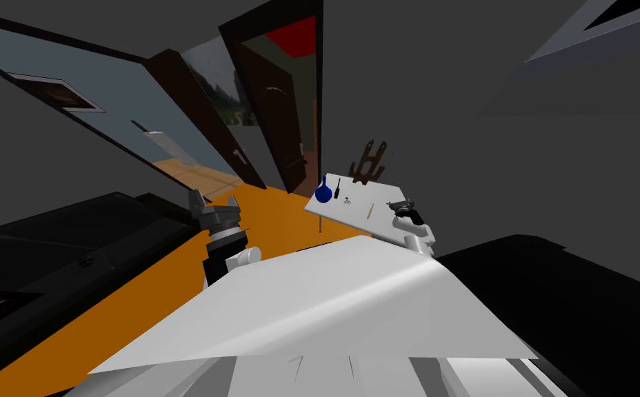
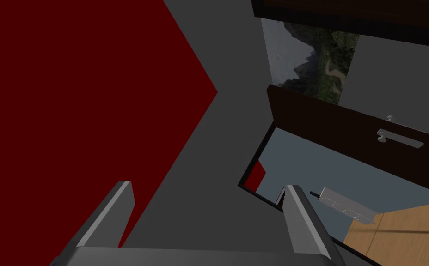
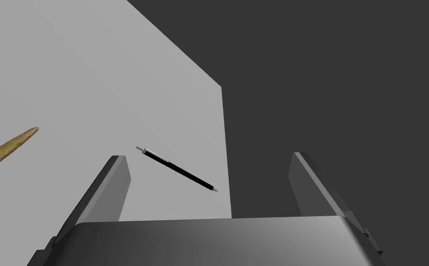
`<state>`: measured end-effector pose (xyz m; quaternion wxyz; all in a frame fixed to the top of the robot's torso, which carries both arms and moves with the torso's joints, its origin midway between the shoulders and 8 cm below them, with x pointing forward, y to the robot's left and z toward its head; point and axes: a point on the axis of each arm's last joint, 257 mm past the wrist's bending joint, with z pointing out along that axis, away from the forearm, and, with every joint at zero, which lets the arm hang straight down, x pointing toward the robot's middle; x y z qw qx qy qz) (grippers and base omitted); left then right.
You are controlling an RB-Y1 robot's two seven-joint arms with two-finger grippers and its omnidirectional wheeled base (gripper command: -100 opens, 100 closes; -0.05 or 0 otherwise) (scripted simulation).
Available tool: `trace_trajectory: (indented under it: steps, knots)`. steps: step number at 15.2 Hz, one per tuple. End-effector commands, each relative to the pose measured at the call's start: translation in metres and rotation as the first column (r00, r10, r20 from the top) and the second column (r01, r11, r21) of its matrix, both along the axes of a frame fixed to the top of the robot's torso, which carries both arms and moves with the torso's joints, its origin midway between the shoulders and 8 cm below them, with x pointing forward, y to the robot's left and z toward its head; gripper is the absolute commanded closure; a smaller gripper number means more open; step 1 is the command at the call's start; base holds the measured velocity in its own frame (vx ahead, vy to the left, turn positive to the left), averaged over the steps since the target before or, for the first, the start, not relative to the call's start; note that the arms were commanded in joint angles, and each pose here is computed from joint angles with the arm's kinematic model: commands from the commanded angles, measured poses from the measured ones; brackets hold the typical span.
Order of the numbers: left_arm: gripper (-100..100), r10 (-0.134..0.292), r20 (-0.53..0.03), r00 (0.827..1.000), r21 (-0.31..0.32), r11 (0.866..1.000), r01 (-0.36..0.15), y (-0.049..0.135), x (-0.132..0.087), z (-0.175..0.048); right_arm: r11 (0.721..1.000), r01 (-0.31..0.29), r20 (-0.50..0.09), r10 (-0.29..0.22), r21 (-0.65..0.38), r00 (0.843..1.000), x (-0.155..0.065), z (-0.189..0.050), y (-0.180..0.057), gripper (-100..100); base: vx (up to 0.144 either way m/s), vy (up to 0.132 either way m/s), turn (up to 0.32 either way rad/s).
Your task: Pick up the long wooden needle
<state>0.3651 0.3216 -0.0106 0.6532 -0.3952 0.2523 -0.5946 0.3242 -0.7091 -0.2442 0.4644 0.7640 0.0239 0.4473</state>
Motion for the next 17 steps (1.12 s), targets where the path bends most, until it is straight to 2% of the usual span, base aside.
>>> trace_trajectory:
  steps: [1, 2, 3, 4, 5, 6, 7, 8, 9, 10, 11, 12, 13, 15, 16, 17]
  knots:
    - [0, 0.000, 0.000, 1.000, 0.000, 1.000, 0.000, 0.000, 0.000, 0.000, 0.997, 0.043, 0.007, -0.044, 0.059, 0.999, -0.012, -0.014, -0.012, -100, 0.033, 0.037, 0.143]
    - [0, 0.000, 0.000, 1.000, 0.000, 1.000, 0.000, 0.000, 0.000, 0.000, 0.989, 0.089, 0.028, -0.093, 0.121, 0.995, -0.023, -0.021, -0.024, -100, 0.035, 0.041, 0.182]
    - [0, 0.000, 0.000, 1.000, 0.000, 1.000, 0.000, 0.000, 0.000, 0.000, 0.987, 0.095, 0.021, -0.098, 0.128, 0.995, -0.025, -0.026, -0.025, -100, 0.034, 0.042, 0.134]
    - [0, 0.000, 0.000, 1.000, 0.000, 1.000, 0.000, 0.000, 0.000, 0.000, 0.971, 0.141, 0.035, -0.150, 0.195, 0.988, -0.038, -0.037, -0.035, -100, 0.038, 0.049, 0.156]
    - [0, 0.000, 0.000, 1.000, 0.000, 1.000, 0.000, 0.000, 0.000, 0.000, 0.970, 0.143, 0.033, -0.152, 0.198, 0.988, -0.039, -0.039, -0.036, -100, 0.039, 0.045, 0.124]
    - [0, 0.000, 0.000, 1.000, 0.000, 1.000, 0.000, 0.000, 0.000, 0.000, 0.950, 0.180, 0.050, -0.199, 0.256, 0.979, -0.049, -0.046, -0.044, -100, 0.040, 0.046, 0.158]
    - [0, 0.000, 0.000, 1.000, 0.000, 1.000, 0.000, 0.000, 0.000, 0.000, 0.946, 0.187, 0.043, -0.206, 0.265, 0.978, -0.052, -0.051, -0.045, -100, 0.037, 0.040, 0.143]
    - [0, 0.000, 0.000, 1.000, 0.000, 1.000, 0.000, 0.000, 0.000, 0.000, 0.916, 0.227, 0.051, -0.258, 0.331, 0.965, -0.064, -0.064, -0.052, -100, 0.038, 0.041, 0.167]
    - [0, 0.000, 0.000, 1.000, 0.000, 1.000, 0.000, 0.000, 0.000, 0.000, 0.916, 0.227, 0.051, -0.258, 0.331, 0.965, -0.064, -0.064, -0.052, -100, 0.036, 0.036, 0.121]
    - [0, 0.000, 0.000, 1.000, 0.000, 1.000, 0.000, 0.000, 0.000, 0.000, 0.881, 0.262, 0.057, -0.307, 0.394, 0.950, -0.076, -0.077, -0.057, -100, 0.042, 0.037, 0.129]
    - [0, 0.000, 0.000, 1.000, 0.000, 1.000, 0.000, 0.000, 0.000, 0.000, 0.881, 0.262, 0.057, -0.308, 0.394, 0.950, -0.076, -0.077, -0.057, -100, 0.039, 0.034, 0.111]
    - [0, 0.000, 0.000, 1.000, 0.000, 1.000, 0.000, 0.000, 0.000, 0.000, 0.845, 0.289, 0.063, -0.353, 0.451, 0.933, -0.086, -0.087, -0.061, -100, 0.033, 0.035, 0.155]
    - [0, 0.000, 0.000, 1.000, 0.000, 1.000, 0.000, 0.000, 0.000, 0.000, 0.843, 0.291, 0.060, -0.355, 0.453, 0.933, -0.087, -0.089, -0.060, -100, 0.030, 0.030, 0.122]
    - [0, 0.000, 0.000, 1.000, 0.000, 1.000, 0.000, 0.000, 0.000, 0.000, 0.761, 0.335, 0.058, -0.437, 0.556, 0.897, -0.105, -0.113, -0.063, -100, 0.037, 0.036, 0.151]
    - [0, 0.000, 0.000, 1.000, 0.000, 1.000, 0.000, 0.000, 0.000, 0.000, 0.759, 0.335, 0.060, -0.440, 0.558, 0.896, -0.106, -0.113, -0.063, -100, 0.042, 0.031, 0.150]
    - [0, 0.000, 0.000, 1.000, 0.000, 1.000, 0.000, 0.000, 0.000, 0.000, 0.717, 0.350, 0.057, -0.477, 0.603, 0.877, -0.113, -0.124, -0.063, -100, 0.040, 0.033, 0.132]
